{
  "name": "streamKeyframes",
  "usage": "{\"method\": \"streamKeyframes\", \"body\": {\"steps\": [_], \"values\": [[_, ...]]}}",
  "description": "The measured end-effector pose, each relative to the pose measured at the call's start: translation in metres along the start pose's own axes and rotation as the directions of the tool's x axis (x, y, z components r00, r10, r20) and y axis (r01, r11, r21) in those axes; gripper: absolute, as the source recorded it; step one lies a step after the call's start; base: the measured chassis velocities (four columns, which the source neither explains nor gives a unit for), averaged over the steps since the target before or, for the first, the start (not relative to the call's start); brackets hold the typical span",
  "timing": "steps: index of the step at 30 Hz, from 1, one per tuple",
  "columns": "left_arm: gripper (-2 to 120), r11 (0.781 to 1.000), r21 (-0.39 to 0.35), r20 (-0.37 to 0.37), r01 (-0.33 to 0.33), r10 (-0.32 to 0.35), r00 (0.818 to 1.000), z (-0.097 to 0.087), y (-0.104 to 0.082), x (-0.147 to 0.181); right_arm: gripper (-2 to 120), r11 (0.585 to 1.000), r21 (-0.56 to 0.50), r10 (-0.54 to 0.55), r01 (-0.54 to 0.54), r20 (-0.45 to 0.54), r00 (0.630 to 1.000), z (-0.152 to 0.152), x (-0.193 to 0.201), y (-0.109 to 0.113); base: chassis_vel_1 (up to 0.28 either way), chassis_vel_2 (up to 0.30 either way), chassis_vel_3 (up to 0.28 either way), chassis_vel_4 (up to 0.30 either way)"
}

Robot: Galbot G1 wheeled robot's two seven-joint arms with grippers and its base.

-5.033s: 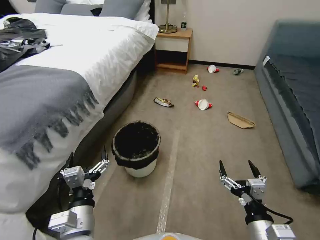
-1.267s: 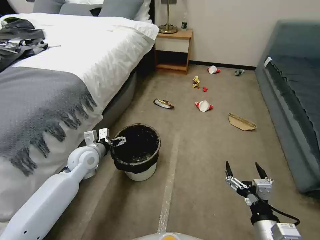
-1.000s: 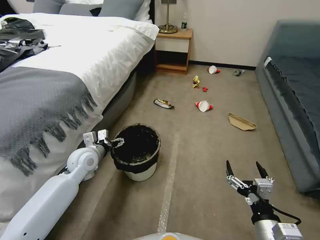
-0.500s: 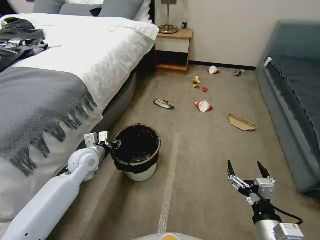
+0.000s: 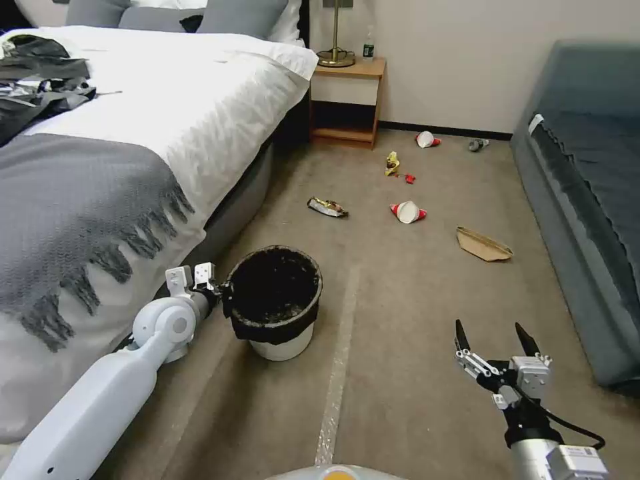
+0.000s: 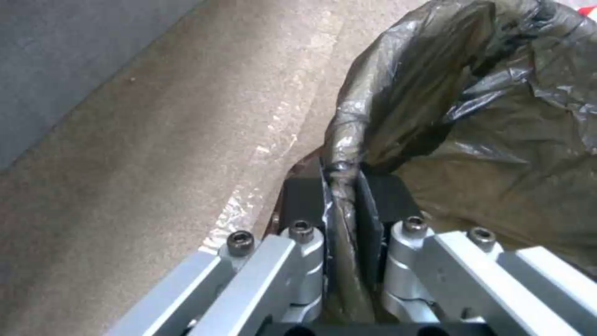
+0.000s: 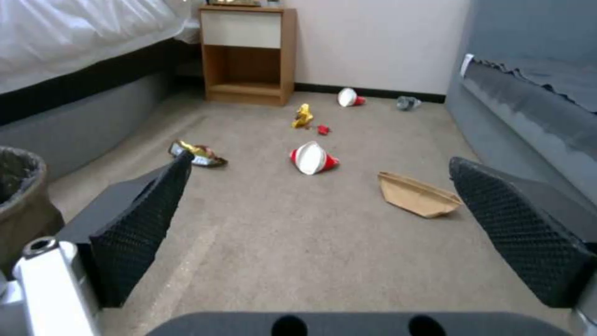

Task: Pick up the trash can from the floor.

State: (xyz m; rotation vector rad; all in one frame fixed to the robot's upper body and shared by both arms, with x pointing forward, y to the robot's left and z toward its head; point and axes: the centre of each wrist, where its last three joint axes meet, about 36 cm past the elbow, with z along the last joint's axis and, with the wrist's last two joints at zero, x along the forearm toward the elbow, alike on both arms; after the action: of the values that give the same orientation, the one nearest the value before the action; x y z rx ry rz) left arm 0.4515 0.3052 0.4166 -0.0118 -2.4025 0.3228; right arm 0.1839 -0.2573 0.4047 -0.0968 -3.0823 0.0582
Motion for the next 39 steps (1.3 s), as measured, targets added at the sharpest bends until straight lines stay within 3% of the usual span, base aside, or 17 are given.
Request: {"method": "streamKeyframes", "body": {"steps": [11, 15, 21, 31, 39], "values": [[0, 0.998, 0.002, 0.057, -0.061, 0.061, 0.997, -0.031, -0.014, 0.016, 100, 1.0, 0.003, 0.0, 0.0, 0.0, 1.0, 0.001, -0.001, -0.001, 0.0, 0.0, 0.0, 0.0], [0, 0.993, -0.013, 0.095, -0.114, 0.115, 0.989, -0.048, -0.026, 0.036, 100, 1.0, 0.004, 0.001, -0.001, -0.001, 1.0, 0.002, -0.001, -0.001, 0.0, 0.0, 0.0, 0.0], [0, 0.988, -0.028, 0.128, -0.152, 0.154, 0.98, -0.056, -0.035, 0.053, 100, 1.0, 0.005, 0.0, 0.0, 0.0, 1.0, 0.001, -0.001, -0.001, 0.0, 0.0, 0.0, 0.0], [0, 0.975, -0.072, 0.198, -0.21, 0.22, 0.955, -0.066, -0.036, 0.103, 100, 1.0, 0.005, -0.005, 0.005, 0.001, 1.0, 0.001, -0.002, 0.0, 0.0, 0.0, 0.0, 0.0], [0, 0.955, -0.122, 0.265, -0.272, 0.296, 0.918, -0.072, -0.048, 0.145, 100, 1.0, 0.003, -0.006, 0.006, 0.002, 1.0, 0.0, -0.003, 0.0, 0.0, 0.0, 0.0, 0.0]]}}
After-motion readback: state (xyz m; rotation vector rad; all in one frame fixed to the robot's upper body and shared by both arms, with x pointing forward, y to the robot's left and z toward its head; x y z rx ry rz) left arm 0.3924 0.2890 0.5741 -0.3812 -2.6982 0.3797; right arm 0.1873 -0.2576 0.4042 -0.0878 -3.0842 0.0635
